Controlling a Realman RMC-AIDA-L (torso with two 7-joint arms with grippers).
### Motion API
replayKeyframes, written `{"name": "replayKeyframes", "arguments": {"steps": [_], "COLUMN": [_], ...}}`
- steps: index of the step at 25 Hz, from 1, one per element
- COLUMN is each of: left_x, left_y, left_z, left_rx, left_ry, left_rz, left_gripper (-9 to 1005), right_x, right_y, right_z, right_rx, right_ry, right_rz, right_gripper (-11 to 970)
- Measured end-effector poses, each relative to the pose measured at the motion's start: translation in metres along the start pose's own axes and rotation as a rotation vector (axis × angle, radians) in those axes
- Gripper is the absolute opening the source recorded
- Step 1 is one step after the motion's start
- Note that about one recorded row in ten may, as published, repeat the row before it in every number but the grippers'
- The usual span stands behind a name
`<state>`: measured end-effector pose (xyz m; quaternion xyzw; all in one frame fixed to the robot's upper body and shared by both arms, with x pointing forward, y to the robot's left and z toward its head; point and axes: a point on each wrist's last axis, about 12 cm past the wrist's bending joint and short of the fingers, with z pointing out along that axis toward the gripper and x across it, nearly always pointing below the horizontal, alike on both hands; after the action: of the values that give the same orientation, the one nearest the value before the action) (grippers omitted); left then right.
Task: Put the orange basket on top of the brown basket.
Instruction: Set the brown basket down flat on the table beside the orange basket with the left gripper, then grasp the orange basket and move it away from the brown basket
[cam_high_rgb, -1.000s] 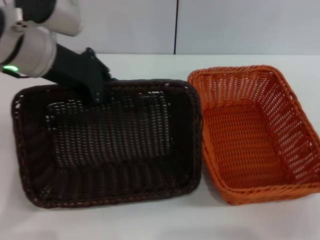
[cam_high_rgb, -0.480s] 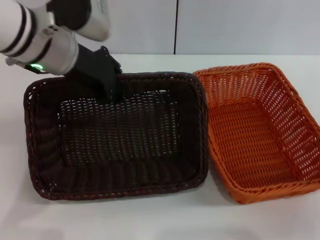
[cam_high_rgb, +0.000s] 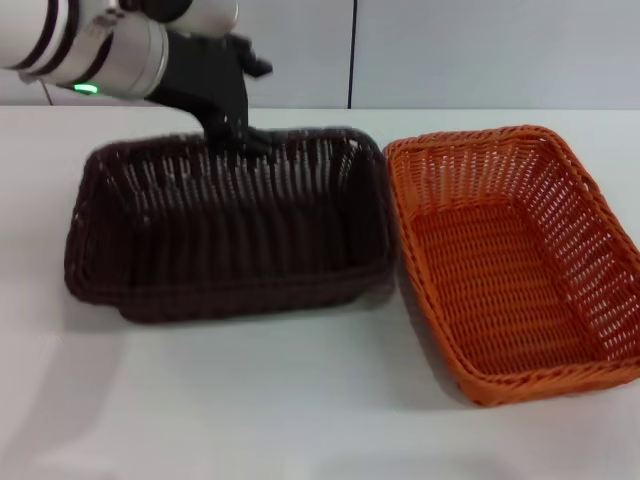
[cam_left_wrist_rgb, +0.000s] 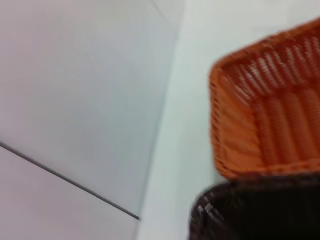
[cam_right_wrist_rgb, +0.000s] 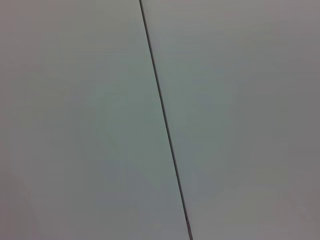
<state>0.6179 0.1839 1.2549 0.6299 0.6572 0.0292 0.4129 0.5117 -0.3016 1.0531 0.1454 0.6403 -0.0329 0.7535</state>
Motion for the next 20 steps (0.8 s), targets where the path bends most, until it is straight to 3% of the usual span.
{"name": "replayKeyframes", "arguments": {"steps": [3, 4, 5, 7, 9, 10, 11, 13, 14, 15, 18, 19, 20], "left_x": [-0.004, -0.002, -0.002, 0.009, 0.025, 0.025, 0.054, 0.069, 0.092, 0.092, 0.139, 0.172, 0.172], "left_y": [0.001, -0.001, -0.001, -0.011, -0.029, -0.029, -0.062, -0.074, -0.091, -0.091, -0.128, -0.156, -0.156], "left_z": [-0.006, -0.014, -0.014, -0.023, -0.028, -0.028, -0.030, -0.036, -0.046, -0.046, -0.054, -0.048, -0.048], "left_rx": [-0.081, -0.216, -0.216, -0.370, -0.555, -0.555, -0.763, -0.888, -1.048, -1.048, -1.211, -1.232, -1.232], "left_ry": [-0.026, -0.063, -0.063, -0.108, -0.177, -0.177, -0.237, -0.272, -0.313, -0.313, -0.339, -0.316, -0.316], "left_rz": [-0.012, -0.061, -0.061, -0.135, -0.218, -0.218, -0.353, -0.429, -0.533, -0.533, -0.732, -0.869, -0.869], "left_gripper": [711, 719, 728, 745, 762, 770, 779, 778, 778, 778, 777, 776, 776], "right_x": [-0.001, -0.004, -0.004, -0.012, -0.037, -0.048, -0.048, -0.072, -0.091, -0.091, -0.123, -0.140, -0.140], "right_y": [0.002, 0.005, 0.005, 0.014, 0.030, 0.037, 0.037, 0.054, 0.073, 0.073, 0.100, 0.118, 0.118], "right_z": [-0.001, -0.002, -0.002, -0.001, 0.011, 0.019, 0.019, 0.037, 0.052, 0.052, 0.068, 0.073, 0.073], "right_rx": [-0.005, -0.018, -0.018, -0.062, -0.163, -0.210, -0.210, -0.313, -0.415, -0.415, -0.540, -0.626, -0.626], "right_ry": [-0.003, -0.009, -0.009, -0.012, -0.008, 0.018, 0.018, 0.086, 0.195, 0.195, 0.312, 0.399, 0.399], "right_rz": [0.008, 0.022, 0.022, 0.038, 0.056, 0.056, 0.056, 0.036, -0.008, -0.008, -0.099, -0.193, -0.193], "right_gripper": [805, 805, 805, 805, 805, 805, 806, 806, 806, 806, 805, 805, 805]}}
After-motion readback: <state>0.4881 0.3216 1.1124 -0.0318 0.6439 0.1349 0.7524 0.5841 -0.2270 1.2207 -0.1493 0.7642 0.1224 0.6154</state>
